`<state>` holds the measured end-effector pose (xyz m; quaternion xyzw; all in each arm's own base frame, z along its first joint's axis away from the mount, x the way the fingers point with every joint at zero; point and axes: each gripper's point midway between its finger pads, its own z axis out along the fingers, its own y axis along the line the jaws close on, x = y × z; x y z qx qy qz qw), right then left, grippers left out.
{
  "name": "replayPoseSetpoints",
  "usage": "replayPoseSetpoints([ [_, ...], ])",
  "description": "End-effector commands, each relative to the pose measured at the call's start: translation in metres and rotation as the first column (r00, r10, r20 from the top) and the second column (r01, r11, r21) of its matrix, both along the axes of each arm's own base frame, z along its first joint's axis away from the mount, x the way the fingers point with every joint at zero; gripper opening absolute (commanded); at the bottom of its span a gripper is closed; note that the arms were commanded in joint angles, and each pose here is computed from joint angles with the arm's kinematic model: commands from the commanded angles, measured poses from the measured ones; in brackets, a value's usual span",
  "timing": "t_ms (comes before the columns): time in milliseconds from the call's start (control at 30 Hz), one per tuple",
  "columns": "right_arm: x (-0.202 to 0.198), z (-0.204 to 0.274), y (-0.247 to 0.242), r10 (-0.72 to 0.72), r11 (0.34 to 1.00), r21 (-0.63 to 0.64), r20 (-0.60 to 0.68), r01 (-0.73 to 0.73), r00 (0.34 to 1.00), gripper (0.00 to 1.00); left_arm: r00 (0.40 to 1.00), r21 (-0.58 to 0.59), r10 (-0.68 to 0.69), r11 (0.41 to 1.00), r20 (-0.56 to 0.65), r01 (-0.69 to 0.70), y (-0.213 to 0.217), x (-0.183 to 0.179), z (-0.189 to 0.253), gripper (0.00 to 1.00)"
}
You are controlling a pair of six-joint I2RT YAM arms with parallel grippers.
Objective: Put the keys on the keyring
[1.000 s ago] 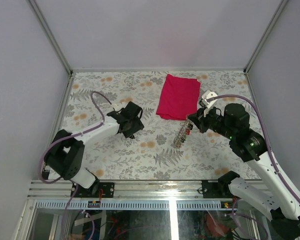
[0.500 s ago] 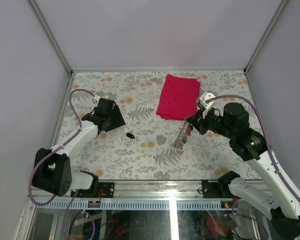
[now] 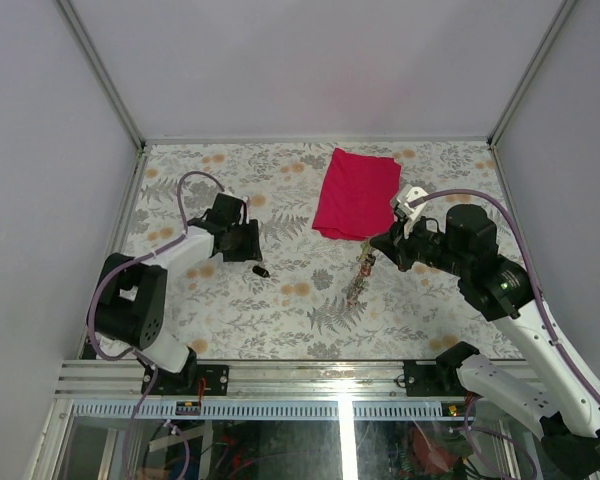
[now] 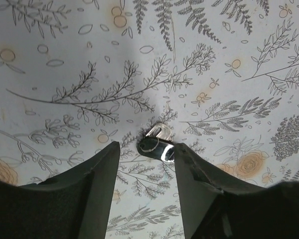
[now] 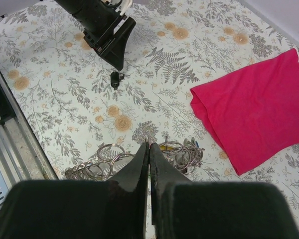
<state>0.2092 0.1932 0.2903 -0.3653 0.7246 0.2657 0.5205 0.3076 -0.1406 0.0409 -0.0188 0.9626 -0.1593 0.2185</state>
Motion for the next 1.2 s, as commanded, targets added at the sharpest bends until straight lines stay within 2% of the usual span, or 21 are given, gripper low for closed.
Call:
replayPoseSetpoints([
  [0, 0.001, 0.047, 0.006, 0.032, 0.997, 0.072, 0.129, -0.041, 0.991, 0.0, 0.992, 0.046, -0.083, 0.996, 0.095, 0.079, -0.001, 0.027, 0.007, 0.47],
  [300, 0.001, 0.046, 0.007, 0.034, 0.997, 0.068, 0.121, -0.042, 0.992, 0.0, 0.989, 0.054, -0.133, 0.99, 0.061, 0.13, -0.002, 0.023, -0.005, 0.43],
  [700, 0.003, 0.046, 0.007, 0.026, 0.997, 0.071, 0.125, -0.035, 0.992, 0.0, 0.988, 0.02, -0.152, 0.988, 0.023, 0.152, -0.008, 0.015, -0.017, 0.3],
  [1167, 0.003, 0.046, 0.007, 0.029, 0.996, 0.076, 0.121, -0.039, 0.992, 0.0, 0.987, 0.004, -0.156, 0.988, 0.034, 0.156, -0.009, 0.011, -0.012, 0.0],
])
